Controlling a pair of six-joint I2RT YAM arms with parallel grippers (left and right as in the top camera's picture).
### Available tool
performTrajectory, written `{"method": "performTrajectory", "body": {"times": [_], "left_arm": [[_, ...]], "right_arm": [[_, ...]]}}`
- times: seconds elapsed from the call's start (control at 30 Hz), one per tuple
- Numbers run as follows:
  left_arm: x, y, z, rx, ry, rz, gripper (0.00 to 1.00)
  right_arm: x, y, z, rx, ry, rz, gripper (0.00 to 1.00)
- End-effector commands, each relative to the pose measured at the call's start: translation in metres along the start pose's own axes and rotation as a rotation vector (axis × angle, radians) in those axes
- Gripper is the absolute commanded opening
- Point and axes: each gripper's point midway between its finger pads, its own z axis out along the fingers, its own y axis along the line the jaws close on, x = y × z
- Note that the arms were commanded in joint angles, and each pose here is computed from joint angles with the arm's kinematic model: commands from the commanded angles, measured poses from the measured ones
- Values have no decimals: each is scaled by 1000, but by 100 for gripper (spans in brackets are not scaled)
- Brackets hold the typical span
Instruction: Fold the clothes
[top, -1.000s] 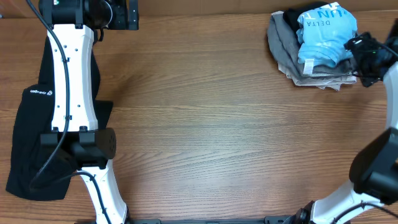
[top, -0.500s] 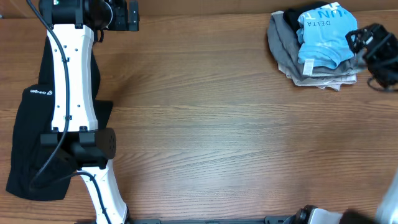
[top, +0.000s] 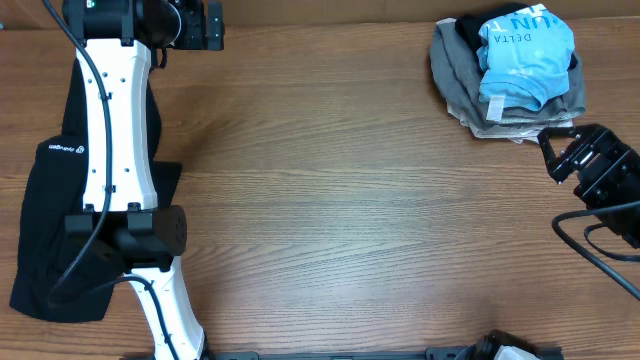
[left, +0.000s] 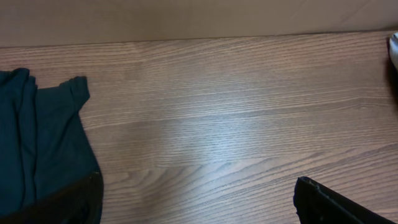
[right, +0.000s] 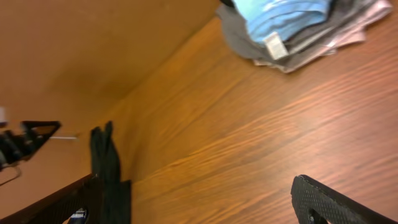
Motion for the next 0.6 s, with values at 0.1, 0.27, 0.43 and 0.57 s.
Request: {"method": "performTrajectory", "body": {"times": [0.1, 0.27, 0.43, 0.57], "left_arm": [[-5, -1, -8, 9, -23, 17, 100], [-5, 0, -8, 8, -23, 15, 100], [-5, 0, -8, 8, -23, 15, 100], [-5, 0, -8, 8, -23, 15, 100]], "right_arm": [[-9, -7, 2, 71, -62, -399, 100], [-1, 15, 11, -10, -164, -652, 100], [12, 14, 31, -75, -369, -732, 100], [30, -6, 53, -105, -462, -698, 100]]}}
